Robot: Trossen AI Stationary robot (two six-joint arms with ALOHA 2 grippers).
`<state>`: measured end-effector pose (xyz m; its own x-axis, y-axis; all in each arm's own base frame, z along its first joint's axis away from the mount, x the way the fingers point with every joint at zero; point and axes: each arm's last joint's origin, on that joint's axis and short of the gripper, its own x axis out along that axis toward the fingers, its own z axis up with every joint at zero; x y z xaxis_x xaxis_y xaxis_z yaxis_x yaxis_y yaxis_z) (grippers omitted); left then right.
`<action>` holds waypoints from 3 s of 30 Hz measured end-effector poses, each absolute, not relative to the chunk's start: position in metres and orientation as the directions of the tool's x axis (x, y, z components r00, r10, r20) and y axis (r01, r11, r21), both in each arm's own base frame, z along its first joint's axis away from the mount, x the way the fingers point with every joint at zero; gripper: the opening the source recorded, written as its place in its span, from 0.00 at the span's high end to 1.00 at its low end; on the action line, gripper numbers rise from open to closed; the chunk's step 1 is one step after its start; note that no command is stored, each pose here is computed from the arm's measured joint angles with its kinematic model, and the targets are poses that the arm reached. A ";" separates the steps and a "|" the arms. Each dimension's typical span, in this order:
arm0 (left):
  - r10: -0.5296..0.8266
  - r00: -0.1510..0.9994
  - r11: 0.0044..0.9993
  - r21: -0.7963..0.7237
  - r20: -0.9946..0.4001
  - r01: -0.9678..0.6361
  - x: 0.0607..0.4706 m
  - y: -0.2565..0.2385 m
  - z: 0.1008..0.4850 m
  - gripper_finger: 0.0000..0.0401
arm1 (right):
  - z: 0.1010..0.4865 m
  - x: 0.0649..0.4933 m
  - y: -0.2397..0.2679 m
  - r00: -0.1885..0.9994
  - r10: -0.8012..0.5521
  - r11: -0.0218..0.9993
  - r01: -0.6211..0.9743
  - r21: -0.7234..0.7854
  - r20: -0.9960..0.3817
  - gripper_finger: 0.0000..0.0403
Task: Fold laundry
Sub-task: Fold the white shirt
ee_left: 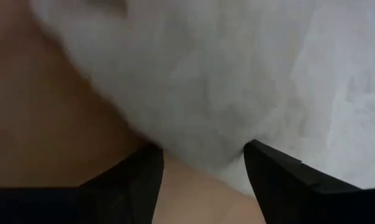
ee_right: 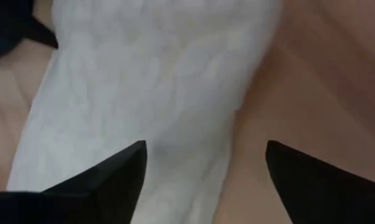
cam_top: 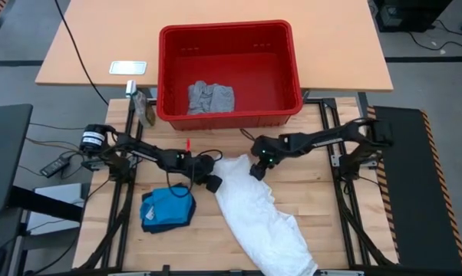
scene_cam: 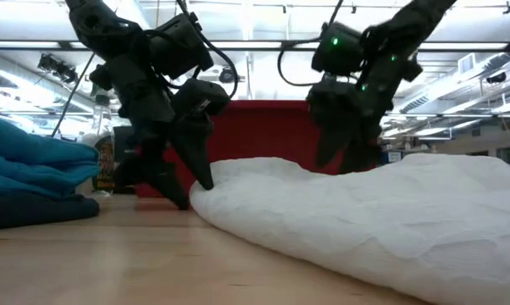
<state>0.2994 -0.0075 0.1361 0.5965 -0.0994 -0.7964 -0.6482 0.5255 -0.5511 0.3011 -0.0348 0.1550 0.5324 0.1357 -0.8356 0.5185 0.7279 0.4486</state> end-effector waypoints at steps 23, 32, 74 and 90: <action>-0.045 0.737 0.658 -0.575 -0.674 -0.486 0.327 0.005 0.113 0.96 | 0.119 0.325 -0.041 0.619 0.289 0.669 0.415 0.616 -0.730 0.93; -0.058 0.873 0.777 -0.570 -0.485 -0.265 0.306 0.006 0.201 0.98 | 0.212 0.298 -0.041 0.786 0.243 0.738 0.230 0.634 -0.568 0.92; -0.084 0.538 0.906 -0.289 -0.839 -0.309 0.372 -0.095 0.352 0.96 | 0.291 0.259 0.094 0.739 0.189 0.789 0.278 0.548 -0.647 0.92; 0.132 0.447 0.810 -0.164 -0.885 -0.563 0.395 0.013 0.214 0.94 | 0.165 0.241 -0.011 0.718 -0.029 0.717 0.500 0.485 -0.696 0.81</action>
